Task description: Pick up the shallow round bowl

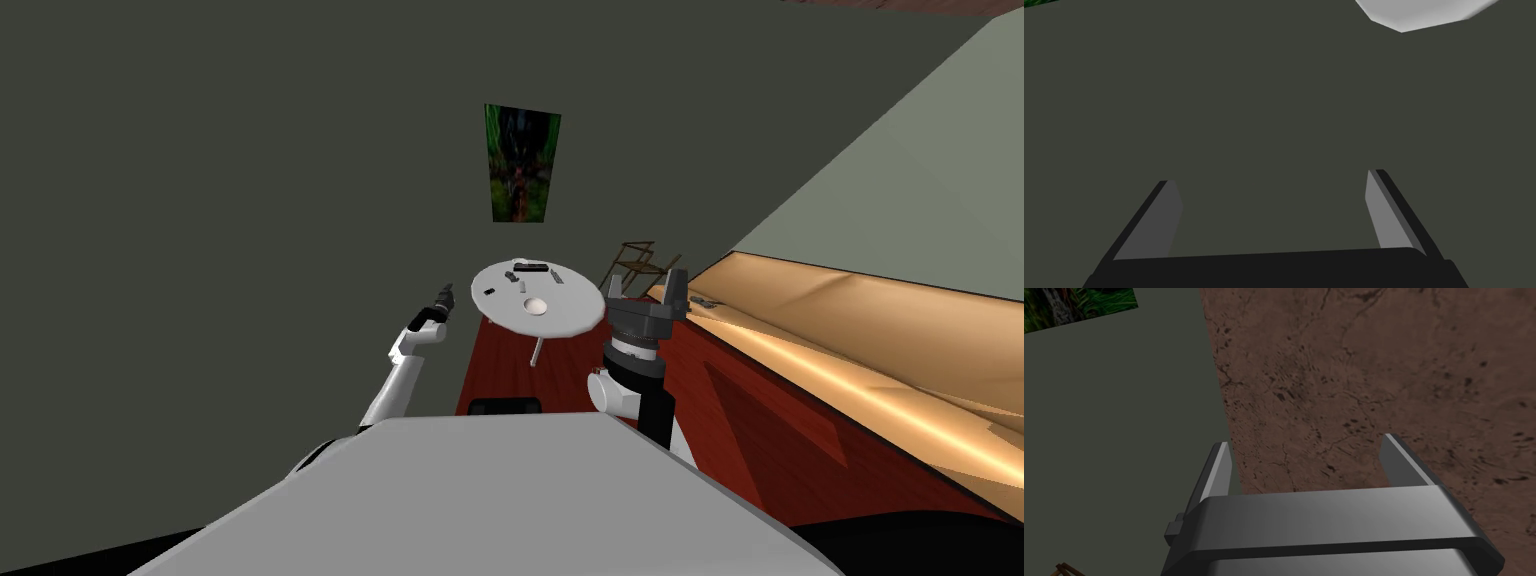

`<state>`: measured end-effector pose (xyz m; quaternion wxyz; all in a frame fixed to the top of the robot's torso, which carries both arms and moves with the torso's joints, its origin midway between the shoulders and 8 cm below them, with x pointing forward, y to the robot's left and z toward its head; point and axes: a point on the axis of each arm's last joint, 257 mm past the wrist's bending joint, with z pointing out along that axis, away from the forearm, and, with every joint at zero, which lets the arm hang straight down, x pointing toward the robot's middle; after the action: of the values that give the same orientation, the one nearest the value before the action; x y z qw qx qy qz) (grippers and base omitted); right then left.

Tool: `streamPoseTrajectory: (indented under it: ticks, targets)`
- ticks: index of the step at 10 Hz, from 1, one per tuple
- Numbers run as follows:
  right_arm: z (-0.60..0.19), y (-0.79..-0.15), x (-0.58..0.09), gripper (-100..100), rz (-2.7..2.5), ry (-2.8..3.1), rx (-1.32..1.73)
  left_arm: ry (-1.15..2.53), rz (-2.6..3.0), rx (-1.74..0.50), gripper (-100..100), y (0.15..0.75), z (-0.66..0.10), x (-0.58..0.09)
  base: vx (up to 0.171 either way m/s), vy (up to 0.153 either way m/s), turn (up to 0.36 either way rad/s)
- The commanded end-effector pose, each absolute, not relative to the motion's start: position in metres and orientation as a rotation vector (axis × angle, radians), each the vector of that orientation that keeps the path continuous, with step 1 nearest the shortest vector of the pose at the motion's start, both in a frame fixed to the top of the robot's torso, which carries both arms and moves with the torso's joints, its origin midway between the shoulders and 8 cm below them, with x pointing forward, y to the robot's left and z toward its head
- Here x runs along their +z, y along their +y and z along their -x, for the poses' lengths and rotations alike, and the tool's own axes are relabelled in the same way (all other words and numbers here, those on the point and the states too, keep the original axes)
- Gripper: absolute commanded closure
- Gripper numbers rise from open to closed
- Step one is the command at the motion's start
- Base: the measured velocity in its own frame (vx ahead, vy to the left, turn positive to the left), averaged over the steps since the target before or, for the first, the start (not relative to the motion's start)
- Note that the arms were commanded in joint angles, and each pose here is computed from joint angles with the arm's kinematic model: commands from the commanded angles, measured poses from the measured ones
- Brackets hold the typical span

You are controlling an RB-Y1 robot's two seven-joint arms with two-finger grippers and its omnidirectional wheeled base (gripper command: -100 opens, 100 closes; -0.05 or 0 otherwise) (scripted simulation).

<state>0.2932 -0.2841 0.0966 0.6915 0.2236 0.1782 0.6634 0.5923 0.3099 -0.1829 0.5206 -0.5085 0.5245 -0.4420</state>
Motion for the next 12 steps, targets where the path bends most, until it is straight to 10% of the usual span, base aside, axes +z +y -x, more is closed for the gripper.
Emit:
streamPoseTrajectory:
  ticks: [1,12]
  targets:
    - [-0.293,-0.284,0.097,0,-0.500,0.398,1.483,1.304,1.260,-1.065,-100,0.297,-0.605,-0.194,-0.032,0.017,-0.098]
    - [-0.293,-0.284,0.097,0,-0.500,0.398,1.483,1.627,1.470,-1.025,-100,0.223,-0.638,-0.275,-0.014,0.001,-0.096]
